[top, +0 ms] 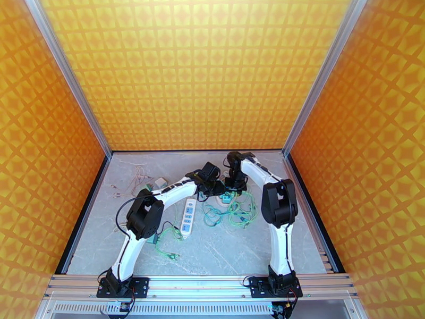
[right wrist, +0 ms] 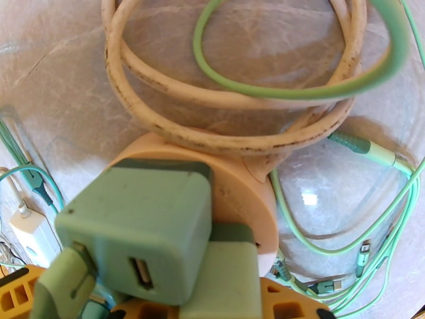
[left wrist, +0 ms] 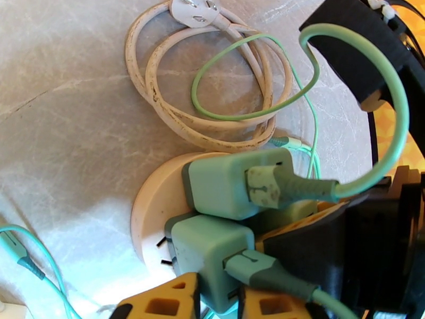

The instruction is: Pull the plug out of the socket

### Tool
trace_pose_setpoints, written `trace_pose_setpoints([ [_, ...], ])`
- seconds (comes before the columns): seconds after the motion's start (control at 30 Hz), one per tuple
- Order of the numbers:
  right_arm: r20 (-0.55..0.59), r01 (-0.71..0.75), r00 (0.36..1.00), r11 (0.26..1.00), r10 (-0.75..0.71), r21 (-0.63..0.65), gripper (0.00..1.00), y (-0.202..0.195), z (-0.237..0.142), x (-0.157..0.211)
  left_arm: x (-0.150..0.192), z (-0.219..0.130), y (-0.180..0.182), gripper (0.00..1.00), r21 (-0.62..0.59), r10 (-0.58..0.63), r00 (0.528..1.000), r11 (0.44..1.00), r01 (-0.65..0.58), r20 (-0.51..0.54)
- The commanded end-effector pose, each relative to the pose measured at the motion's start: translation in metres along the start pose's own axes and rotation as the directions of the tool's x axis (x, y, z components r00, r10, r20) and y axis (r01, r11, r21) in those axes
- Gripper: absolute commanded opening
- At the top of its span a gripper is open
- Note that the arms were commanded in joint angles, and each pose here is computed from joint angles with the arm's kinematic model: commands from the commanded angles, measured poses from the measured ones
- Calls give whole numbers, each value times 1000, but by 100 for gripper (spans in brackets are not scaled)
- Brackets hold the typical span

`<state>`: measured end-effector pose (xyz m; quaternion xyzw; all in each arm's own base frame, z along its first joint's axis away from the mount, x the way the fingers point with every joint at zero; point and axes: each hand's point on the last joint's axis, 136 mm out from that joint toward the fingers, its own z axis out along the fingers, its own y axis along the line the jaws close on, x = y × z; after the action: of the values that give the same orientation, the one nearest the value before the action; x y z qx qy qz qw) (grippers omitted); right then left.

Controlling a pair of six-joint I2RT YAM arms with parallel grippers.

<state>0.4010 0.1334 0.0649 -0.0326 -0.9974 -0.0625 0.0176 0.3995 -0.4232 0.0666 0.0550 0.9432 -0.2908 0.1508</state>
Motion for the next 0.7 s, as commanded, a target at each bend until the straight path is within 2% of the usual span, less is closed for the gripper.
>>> trace_pose_setpoints([
  [0.0, 70, 105, 992, 994, -103, -28, 0, 35, -27, 0, 170, 59, 145, 21, -451, -175, 881, 892, -47, -439],
  [0.27, 36, 169, 985, 986, -169, -11, 0, 64, -4, 20, 167, 62, 139, 21, -442, -156, 880, 895, -67, -448],
  [0.4, 35, 163, 986, 987, -162, -9, 0, 56, -5, 18, 171, 62, 142, 20, -447, -161, 877, 892, -68, -453],
  [0.67, 61, 30, 998, 993, -23, -112, 0, 21, -20, 1, 174, 61, 146, 19, -454, -166, 872, 888, -71, -460],
])
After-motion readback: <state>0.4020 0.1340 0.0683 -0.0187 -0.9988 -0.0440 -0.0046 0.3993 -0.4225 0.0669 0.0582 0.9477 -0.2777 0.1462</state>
